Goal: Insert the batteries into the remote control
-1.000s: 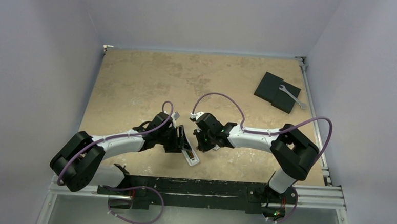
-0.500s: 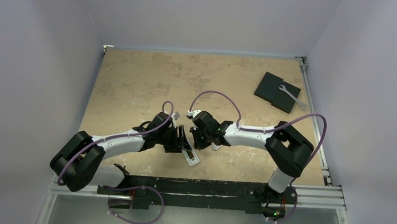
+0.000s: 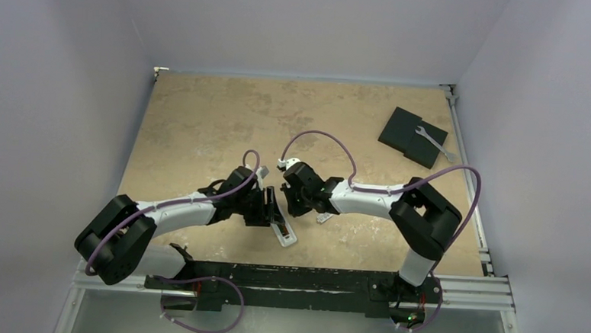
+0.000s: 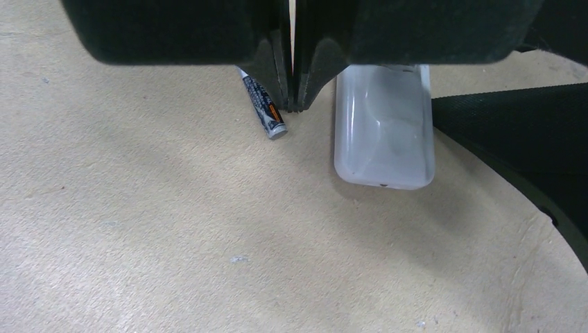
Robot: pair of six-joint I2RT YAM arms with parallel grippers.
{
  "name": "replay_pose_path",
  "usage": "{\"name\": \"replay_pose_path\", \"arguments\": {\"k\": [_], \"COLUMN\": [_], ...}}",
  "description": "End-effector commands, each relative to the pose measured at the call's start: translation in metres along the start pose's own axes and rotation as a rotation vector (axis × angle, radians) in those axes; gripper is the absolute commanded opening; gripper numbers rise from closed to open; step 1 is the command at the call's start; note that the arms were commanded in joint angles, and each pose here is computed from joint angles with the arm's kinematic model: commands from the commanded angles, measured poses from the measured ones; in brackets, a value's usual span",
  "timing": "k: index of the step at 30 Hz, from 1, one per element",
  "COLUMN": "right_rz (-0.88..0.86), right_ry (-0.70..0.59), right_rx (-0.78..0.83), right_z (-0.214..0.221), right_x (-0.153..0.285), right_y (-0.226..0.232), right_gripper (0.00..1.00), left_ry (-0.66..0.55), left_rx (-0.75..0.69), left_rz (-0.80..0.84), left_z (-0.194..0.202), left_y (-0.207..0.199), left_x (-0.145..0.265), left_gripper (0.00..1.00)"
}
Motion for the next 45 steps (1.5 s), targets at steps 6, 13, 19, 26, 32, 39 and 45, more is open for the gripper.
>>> {"name": "replay_pose_path", "arguments": {"k": [6, 13, 19, 26, 32, 39, 45], "right_rz": [-0.021, -0.035, 0.017, 0.039, 0.028, 0.046, 0.051], "right_ry": [-0.048, -0.112, -0.099, -0.052, -0.027, 0.005, 0.04], "right_rx": [0.045, 0.08, 0.096, 0.122, 0.142, 0.157, 0.171], "right_z": [-0.02, -0.031, -0.026, -0.016, -0.011, -0.005, 0.002], "right_x": [0.012, 0.034, 0.038, 0.029, 0.023, 0.017, 0.011], "right_y": [-0.001, -0.001, -0.008, -0.012, -0.012, -0.015, -0.017], "right_gripper": [0.19, 0.34, 0.38, 0.38, 0.38, 0.39, 0.39], "left_ry": [-0.019, -0.019, -0.031, -0.031, -0.036, -0.035, -0.033], "left_rx": [-0.068, -0.082, -0.094, -0.101, -0.104, -0.102, -0.106], "left_rz": [-0.096, -0.106, -0.12, -0.131, -0.13, -0.133, -0.134], "left_z": [-0.006, -0.008, -0.011, -0.011, -0.012, -0.012, -0.012], "left_y": [0.009, 0.008, 0.009, 0.009, 0.008, 0.009, 0.009], "left_x": [-0.005, -0.006, -0.005, -0.005, -0.003, -0.003, -0.003], "left_gripper": [0.55, 0.55, 0.55, 0.54, 0.54, 0.54, 0.54]}}
Point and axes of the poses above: each gripper's point midway between its finger pads, its own x axis back along the fingers, its own y axis along the line the jaws close on, z = x × y, the point moved 7 cm from there along x, back along the fingers, and after that the axes turned 14 degrees about x, right-handed, at the moved point
